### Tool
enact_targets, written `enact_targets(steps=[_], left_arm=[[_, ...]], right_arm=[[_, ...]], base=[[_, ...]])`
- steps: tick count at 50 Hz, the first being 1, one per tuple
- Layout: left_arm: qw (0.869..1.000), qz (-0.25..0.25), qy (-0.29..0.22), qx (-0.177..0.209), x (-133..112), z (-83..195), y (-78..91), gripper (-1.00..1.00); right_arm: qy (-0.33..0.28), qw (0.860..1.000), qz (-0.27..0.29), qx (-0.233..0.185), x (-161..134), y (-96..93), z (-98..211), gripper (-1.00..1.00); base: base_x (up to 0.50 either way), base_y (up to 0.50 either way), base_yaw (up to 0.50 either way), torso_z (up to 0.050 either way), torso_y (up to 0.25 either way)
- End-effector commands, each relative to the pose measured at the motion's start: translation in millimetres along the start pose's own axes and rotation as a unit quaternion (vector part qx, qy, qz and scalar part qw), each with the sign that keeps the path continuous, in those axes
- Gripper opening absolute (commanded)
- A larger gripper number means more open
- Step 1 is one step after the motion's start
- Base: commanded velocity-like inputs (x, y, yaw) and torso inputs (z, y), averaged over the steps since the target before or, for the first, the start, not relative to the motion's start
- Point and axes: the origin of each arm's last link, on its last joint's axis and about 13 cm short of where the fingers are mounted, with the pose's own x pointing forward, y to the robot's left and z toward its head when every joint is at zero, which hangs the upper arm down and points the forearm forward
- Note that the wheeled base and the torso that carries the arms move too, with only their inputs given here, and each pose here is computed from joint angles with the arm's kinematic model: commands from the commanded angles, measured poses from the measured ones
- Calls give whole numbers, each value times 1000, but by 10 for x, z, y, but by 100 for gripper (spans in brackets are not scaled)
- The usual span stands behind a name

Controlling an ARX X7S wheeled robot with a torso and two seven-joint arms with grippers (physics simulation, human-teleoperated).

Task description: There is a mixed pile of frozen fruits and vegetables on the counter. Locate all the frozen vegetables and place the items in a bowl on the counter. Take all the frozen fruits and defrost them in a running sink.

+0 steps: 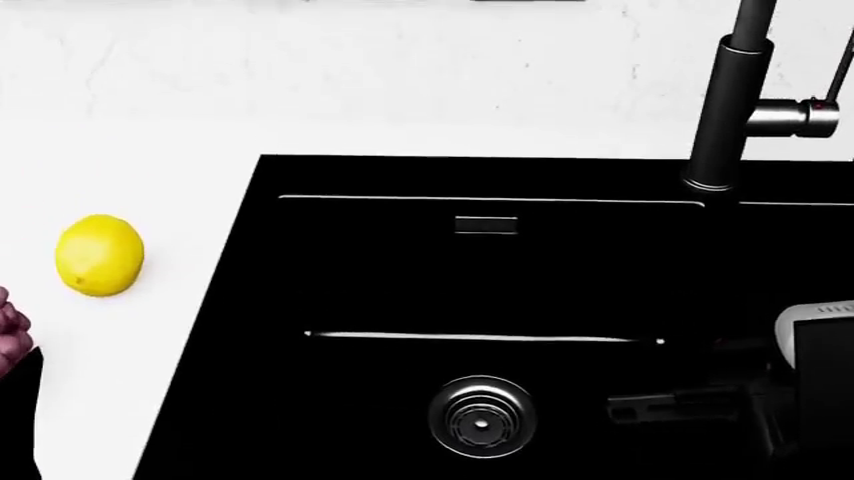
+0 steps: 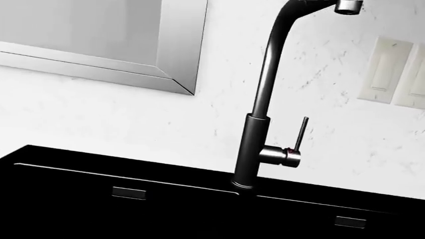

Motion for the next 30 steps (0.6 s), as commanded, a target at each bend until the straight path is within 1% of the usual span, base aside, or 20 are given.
enact_targets(steps=[1,7,10,11,12,13,15,16,17,19,20,21,22,24,25,26,27,28,29,30], left_arm=[[1000,14,-12,0,-3,9,0,100],[1000,20,-12,0,-53,19,17,100],[1000,21,-13,0,-59,31,10,100],[1000,21,-13,0,-64,28,10,100],[1000,21,-14,0,-115,33,41,100],[1000,21,-14,0,-95,34,22,100],[1000,22,-13,1,-78,30,10,100],[1000,22,-13,0,-84,31,16,100],[1000,24,-13,0,-88,29,20,100],[1000,24,-13,-1,-98,25,24,100],[1000,25,-13,0,-103,21,25,100],[1000,25,-13,-1,-102,20,24,100],[1000,26,-13,-2,-101,15,27,100],[1000,26,-12,-3,-91,3,23,100],[1000,27,-12,-3,-89,2,20,100],[1000,26,-13,-3,-76,7,14,100],[1000,26,-13,-3,-94,11,22,100],[1000,26,-13,-3,-99,12,25,100],[1000,26,-13,-3,-68,15,7,100],[1000,27,-14,-3,-91,12,22,100]], right_arm=[[11,1000,9,9,40,46,-16,-100],[19,999,33,1,133,151,43,-100],[22,998,54,10,250,237,115,-100],[26,998,57,20,282,251,128,-100],[40,996,74,27,358,296,131,-100],[49,995,83,27,416,333,120,-100],[68,991,111,43,545,445,122,-100],[73,990,118,41,564,466,119,-100],[85,987,131,41,619,531,105,-100],[124,980,153,41,730,660,30,-100],[139,976,158,49,776,721,-15,-100],[136,976,163,46,784,741,-28,-100],[149,972,174,50,816,807,-78,-100],[156,971,177,49,894,888,-122,-100],[157,970,178,50,910,900,-124,-100],[166,969,176,57,958,930,-141,-100],[188,963,181,64,1002,969,-170,-100],[191,962,183,65,1014,981,-180,-100],[198,961,186,60,1040,1016,-212,-100],[210,956,195,57,1060,1055,-254,-100]], base=[[0,0,0,0,0],[0,0,0,0,0],[0,0,0,0,0],[0,0,0,0,0],[0,0,0,0,0],[0,0,0,0,0],[0,0,0,0,0],[0,0,0,0,0],[0,0,0,0,0],[0,0,0,0,0],[0,0,0,0,0],[0,0,0,0,0],[0,0,0,0,0],[0,0,0,0,0],[0,0,0,0,0],[0,0,0,0,0],[0,0,0,0,0],[0,0,0,0,0],[0,0,0,0,0],[0,0,0,0,0]])
